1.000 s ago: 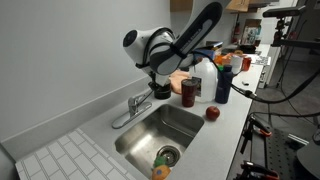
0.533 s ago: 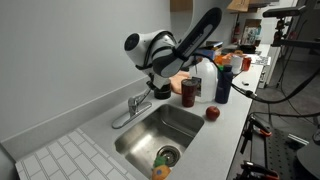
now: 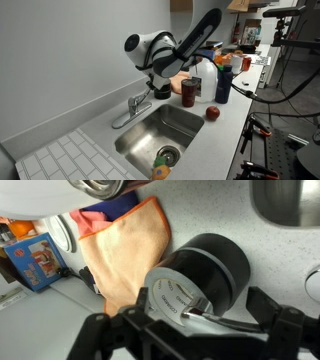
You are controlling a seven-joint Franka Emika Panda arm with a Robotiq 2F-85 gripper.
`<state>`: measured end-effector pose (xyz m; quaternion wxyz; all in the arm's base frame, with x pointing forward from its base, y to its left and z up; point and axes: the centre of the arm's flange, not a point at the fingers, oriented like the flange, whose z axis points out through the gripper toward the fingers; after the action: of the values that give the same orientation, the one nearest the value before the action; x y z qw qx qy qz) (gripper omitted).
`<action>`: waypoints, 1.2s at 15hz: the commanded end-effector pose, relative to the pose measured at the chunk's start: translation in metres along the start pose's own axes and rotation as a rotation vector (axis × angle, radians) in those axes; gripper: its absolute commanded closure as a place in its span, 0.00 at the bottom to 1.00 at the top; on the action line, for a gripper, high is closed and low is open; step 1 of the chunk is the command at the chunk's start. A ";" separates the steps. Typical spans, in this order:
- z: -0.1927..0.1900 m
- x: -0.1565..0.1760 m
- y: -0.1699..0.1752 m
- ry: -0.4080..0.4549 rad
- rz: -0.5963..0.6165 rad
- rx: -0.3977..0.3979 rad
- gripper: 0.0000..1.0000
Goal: Push the faucet to the right
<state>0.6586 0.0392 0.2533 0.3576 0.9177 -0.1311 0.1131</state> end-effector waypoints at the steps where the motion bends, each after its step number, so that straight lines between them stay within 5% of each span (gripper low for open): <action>1: -0.004 0.003 -0.001 -0.050 -0.070 0.049 0.00; 9: -0.006 -0.006 -0.005 -0.175 -0.222 0.119 0.00; 18: -0.006 -0.006 -0.006 -0.157 -0.355 0.163 0.00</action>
<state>0.6495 0.0495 0.2462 0.2979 0.9545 -0.0098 -0.0075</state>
